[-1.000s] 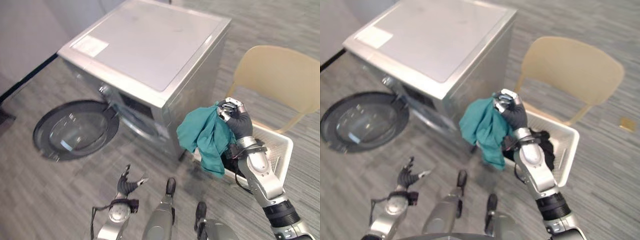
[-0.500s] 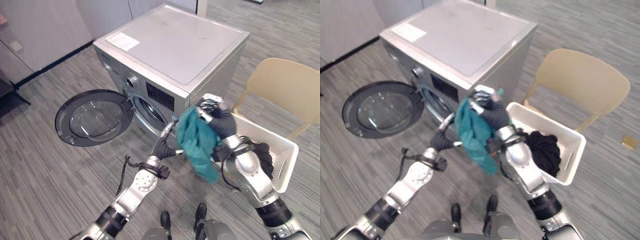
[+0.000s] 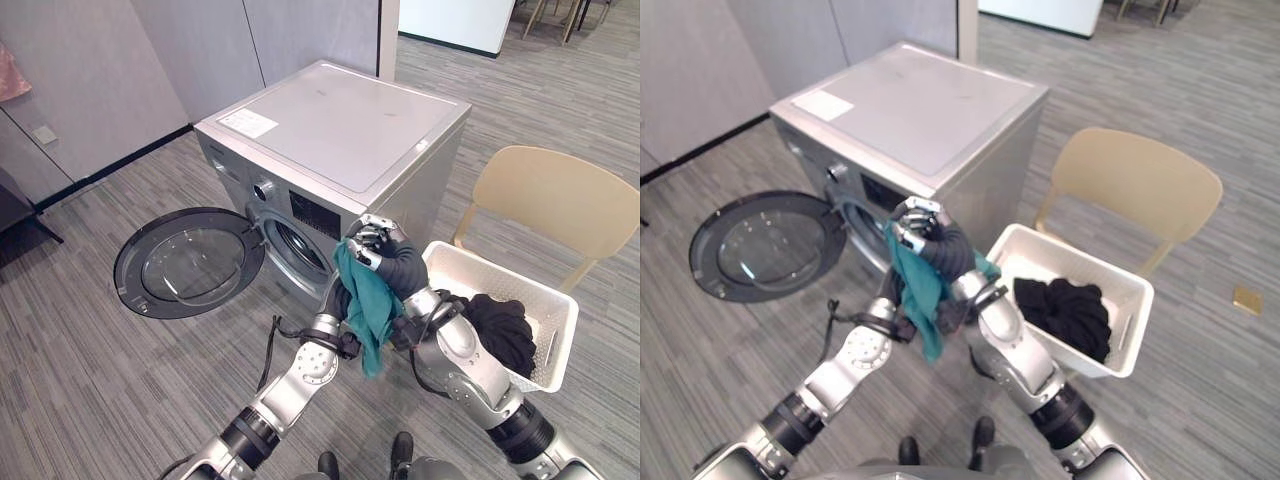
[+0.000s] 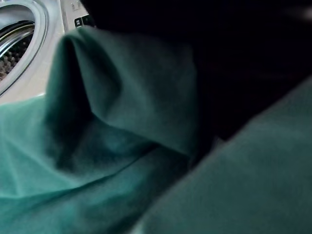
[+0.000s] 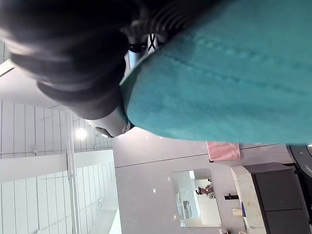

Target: Grab the laundry basket,head to the washer,open it,put in the laundry and shut it.

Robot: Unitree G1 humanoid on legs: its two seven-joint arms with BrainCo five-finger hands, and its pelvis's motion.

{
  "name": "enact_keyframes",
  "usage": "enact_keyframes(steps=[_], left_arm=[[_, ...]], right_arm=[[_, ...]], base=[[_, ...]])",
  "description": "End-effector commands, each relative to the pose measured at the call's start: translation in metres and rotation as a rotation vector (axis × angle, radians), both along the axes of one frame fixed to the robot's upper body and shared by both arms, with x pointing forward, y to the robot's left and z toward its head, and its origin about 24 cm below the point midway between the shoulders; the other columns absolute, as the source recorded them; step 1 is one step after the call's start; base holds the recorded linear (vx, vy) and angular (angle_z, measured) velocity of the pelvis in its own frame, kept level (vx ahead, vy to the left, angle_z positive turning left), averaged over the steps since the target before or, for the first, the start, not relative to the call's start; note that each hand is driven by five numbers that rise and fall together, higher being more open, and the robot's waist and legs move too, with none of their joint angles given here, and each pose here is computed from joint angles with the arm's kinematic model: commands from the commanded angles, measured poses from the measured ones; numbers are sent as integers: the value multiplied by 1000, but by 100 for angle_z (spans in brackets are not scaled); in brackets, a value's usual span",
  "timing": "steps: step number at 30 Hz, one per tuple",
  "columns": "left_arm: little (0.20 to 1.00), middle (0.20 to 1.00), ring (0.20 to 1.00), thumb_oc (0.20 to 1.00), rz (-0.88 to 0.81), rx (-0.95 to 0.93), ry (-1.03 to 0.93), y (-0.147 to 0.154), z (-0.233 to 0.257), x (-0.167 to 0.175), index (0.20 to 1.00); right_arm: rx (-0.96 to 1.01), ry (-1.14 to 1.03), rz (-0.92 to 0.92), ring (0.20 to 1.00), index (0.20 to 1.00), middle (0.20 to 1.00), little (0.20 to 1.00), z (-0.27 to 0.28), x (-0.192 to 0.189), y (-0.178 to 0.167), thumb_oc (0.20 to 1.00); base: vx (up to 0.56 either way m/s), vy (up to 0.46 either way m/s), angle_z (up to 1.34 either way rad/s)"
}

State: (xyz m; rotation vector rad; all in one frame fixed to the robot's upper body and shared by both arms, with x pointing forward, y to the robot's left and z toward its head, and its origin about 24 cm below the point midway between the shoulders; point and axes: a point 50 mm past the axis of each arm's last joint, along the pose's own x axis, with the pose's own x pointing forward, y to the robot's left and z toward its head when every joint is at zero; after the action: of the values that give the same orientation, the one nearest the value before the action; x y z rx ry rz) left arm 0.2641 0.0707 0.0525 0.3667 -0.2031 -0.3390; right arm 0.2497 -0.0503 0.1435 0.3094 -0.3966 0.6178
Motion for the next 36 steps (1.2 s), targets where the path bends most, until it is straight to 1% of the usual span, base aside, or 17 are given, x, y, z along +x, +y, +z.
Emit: enact_keyframes(steps=[1, 2, 3, 4, 5, 6, 7, 9, 12, 13, 17, 19, 24, 26, 29, 32, 36], left_arm=[[200, 200, 200, 200, 27, -42, -87, 7, 18, 8, 200], [200, 200, 200, 200, 39, -50, -88, 11, 19, 8, 200], [200, 200, 200, 200, 56, -55, -90, 17, 19, 7, 200], [200, 200, 200, 200, 68, -60, -91, 22, 20, 6, 200], [200, 200, 200, 200, 69, -60, -90, 23, 20, 6, 200], [200, 200, 200, 200, 78, -65, -92, 27, 21, 5, 200], [200, 200, 200, 200, 103, -66, -100, 38, 22, 3, 200], [200, 200, 200, 200, 115, -63, -107, 43, 24, 2, 200], [200, 200, 200, 200, 162, -41, -134, 65, 27, -6, 200], [200, 200, 200, 200, 204, -18, -141, 83, 27, -13, 200], [200, 200, 200, 200, 260, 35, -124, 110, 23, -26, 200], [200, 200, 200, 200, 336, 104, -45, 138, 7, -43, 200], [200, 200, 200, 200, 423, 201, 81, 169, -16, -63, 200], [200, 200, 200, 200, 516, 239, 192, 192, -36, -84, 200], [200, 200, 200, 200, 566, 236, 265, 202, -48, -97, 200], [200, 200, 200, 200, 663, 150, 393, 215, -69, -114, 200], [200, 200, 200, 200, 704, 79, 442, 220, -78, -115, 200]], right_arm=[[112, -111, 46, 200, 200, 200, 200, 28, -3, 8, 200], [89, -106, 35, 200, 200, 200, 200, 25, -2, 6, 200], [53, -107, 15, 275, 275, 275, 275, 21, -1, 3, 275], [6, -120, -10, 658, 658, 658, 658, 19, 0, -1, 658], [6, -119, -10, 856, 856, 856, 856, 19, 0, -1, 856], [-32, -124, -26, 1000, 1000, 1000, 1000, 16, 1, -4, 1000], [-137, -182, -87, 1000, 1000, 1000, 1000, 15, 3, -12, 1000], [-182, -213, -123, 1000, 1000, 1000, 1000, 16, 3, -18, 1000], [-343, -381, -255, 1000, 1000, 1000, 1000, 28, -1, -40, 1000], [-417, -471, -340, 1000, 1000, 1000, 1000, 37, -5, -57, 1000], [-529, -506, -426, 1000, 1000, 1000, 1000, 36, -12, -81, 1000], [-633, -398, -473, 1000, 1000, 1000, 1000, 15, -20, -109, 1000], [-773, -179, -523, 1000, 1000, 1000, 1000, -26, -30, -144, 1000], [-857, 32, -566, 1000, 1000, 1000, 1000, -65, -41, -170, 1000], [-890, 143, -587, 1000, 1000, 1000, 1000, -86, -48, -183, 1000], [-958, 309, -631, 1000, 1000, 1000, 1000, -118, -53, -202, 1000], [-1025, 389, -656, 1000, 1000, 1000, 1000, -138, -53, -211, 1000]], base=[[0, 0, 0], [0, 0, 0], [0, 0, 0], [0, 0, 0], [0, 0, 0], [0, 0, 0], [0, 0, 0], [0, 0, 0], [0, 0, 0], [0, 0, 0], [0, 0, 0], [0, 0, 0], [-3, 1, -1], [-11, 4, -3], [-26, 5, -3], [-70, 1, -3], [-122, -17, 10]])
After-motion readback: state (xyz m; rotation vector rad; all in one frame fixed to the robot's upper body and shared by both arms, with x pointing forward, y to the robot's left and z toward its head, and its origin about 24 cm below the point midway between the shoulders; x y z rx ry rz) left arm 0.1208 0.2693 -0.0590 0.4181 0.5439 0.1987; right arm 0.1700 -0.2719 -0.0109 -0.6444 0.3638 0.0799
